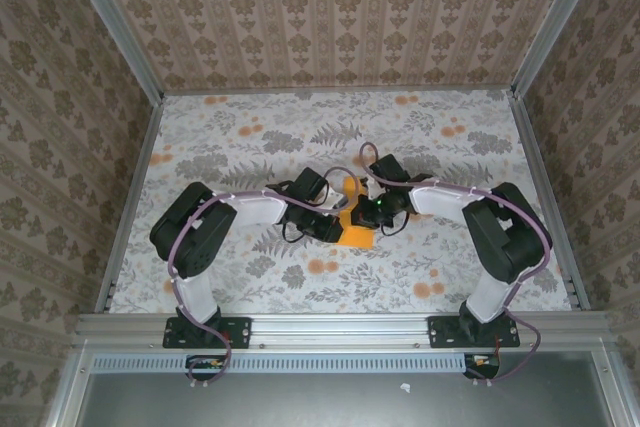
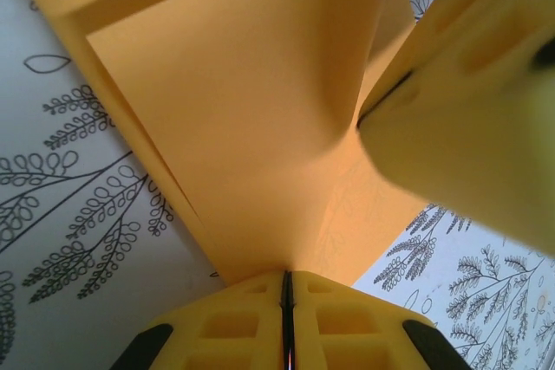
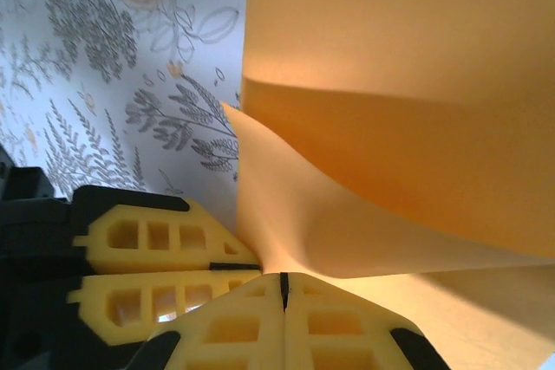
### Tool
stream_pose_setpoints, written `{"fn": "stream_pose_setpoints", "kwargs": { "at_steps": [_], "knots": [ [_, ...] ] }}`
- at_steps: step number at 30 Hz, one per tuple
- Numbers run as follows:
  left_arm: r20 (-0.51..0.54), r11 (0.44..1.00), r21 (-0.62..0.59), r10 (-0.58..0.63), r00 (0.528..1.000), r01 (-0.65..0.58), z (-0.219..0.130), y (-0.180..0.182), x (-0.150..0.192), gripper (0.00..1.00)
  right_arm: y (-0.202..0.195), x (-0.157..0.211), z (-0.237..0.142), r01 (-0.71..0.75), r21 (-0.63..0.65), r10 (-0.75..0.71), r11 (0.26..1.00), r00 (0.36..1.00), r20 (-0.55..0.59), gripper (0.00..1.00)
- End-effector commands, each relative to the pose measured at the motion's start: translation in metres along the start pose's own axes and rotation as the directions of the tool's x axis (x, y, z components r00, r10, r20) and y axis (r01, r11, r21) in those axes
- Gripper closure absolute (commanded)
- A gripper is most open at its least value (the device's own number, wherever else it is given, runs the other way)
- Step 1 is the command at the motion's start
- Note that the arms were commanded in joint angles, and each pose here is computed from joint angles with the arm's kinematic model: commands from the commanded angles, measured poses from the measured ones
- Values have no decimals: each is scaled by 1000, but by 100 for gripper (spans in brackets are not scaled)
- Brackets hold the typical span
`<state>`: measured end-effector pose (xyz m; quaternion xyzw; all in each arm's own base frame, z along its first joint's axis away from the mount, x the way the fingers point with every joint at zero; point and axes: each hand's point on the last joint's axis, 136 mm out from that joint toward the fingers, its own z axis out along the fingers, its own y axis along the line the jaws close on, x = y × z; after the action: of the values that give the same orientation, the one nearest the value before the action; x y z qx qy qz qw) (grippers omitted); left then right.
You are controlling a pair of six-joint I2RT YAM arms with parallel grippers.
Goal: Fold a paper plane with a square sheet of paper (fold left side to right side)
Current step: Fold the triangle a second time at the center of the table.
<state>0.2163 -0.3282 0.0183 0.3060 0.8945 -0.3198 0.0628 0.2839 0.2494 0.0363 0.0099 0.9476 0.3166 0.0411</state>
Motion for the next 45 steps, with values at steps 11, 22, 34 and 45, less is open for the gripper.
{"fn": "stream_pose_setpoints", "kwargs": {
  "at_steps": [11, 22, 34, 45],
  "knots": [
    [-106, 990, -142, -19, 994, 4, 9, 26, 28, 91, -2, 5, 19, 12, 33, -10, 999, 998, -65, 100],
    [-132, 986, -167, -34, 991, 11, 10, 31, 35, 92, -32, 15, 19, 29, 175, -10, 984, 994, -111, 100],
    [-142, 984, -176, -43, 989, 17, 12, 35, 40, 94, -47, 6, 8, 30, 232, -8, 972, 995, -96, 100],
    [-145, 984, -178, -43, 988, 17, 12, 35, 40, 94, -66, -12, -9, -24, 258, 39, 966, 998, -52, 100]
  ]
}}
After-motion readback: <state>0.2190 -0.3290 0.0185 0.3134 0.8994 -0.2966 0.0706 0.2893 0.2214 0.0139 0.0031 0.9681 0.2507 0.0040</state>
